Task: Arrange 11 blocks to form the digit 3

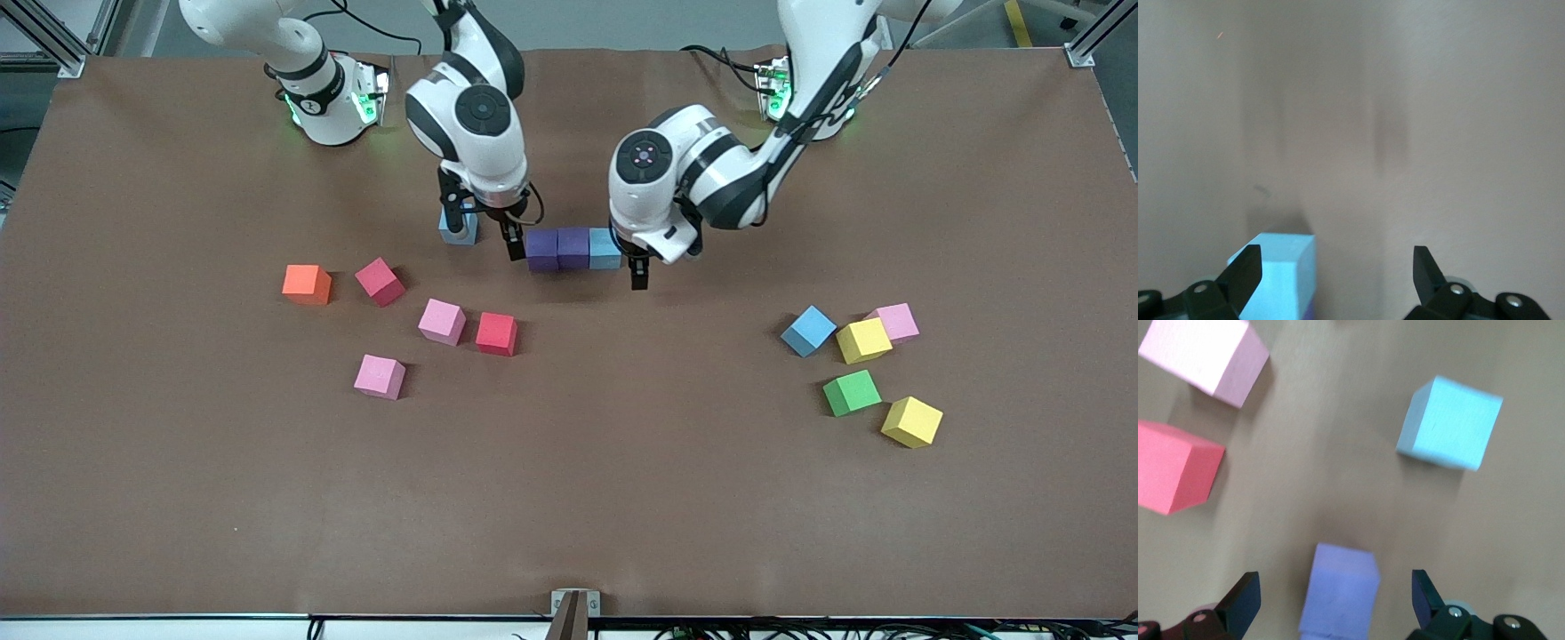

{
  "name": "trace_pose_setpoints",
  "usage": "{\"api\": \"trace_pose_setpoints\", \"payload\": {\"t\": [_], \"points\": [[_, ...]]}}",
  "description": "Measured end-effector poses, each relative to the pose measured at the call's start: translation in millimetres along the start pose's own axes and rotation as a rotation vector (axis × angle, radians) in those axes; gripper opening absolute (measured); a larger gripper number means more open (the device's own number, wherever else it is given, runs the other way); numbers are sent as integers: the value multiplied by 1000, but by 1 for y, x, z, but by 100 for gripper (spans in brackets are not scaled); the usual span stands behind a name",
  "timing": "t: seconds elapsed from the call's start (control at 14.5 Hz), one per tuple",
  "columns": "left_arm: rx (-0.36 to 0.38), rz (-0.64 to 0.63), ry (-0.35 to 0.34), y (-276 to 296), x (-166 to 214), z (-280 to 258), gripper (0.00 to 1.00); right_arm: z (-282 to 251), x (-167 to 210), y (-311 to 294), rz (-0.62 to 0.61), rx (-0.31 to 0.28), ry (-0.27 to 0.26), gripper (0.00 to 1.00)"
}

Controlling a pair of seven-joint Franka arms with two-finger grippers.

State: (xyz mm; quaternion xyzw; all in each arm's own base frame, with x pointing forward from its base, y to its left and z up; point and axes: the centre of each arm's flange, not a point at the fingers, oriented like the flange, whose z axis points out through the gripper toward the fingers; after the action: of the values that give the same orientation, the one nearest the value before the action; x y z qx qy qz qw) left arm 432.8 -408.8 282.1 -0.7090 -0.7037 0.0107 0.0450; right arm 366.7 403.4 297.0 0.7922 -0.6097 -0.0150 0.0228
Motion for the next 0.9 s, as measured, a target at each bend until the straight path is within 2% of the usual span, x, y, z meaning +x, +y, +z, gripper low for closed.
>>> {"api": "trace_pose_setpoints", "payload": {"t": [0.28,0.48,0.76,0.9], "points": [[-22,129,-2,41,44,-28,100,9,34,33,-111,-38,19,100],[-37,249,3,64,81,-44,100,15,62,52,-131,-57,25,100],[-44,471,13,79,109,-54,100,29,103,58,-29,13,-10,100],[-48,580,19,82,116,-60,100,37,109,62,54,42,-23,100]]}}
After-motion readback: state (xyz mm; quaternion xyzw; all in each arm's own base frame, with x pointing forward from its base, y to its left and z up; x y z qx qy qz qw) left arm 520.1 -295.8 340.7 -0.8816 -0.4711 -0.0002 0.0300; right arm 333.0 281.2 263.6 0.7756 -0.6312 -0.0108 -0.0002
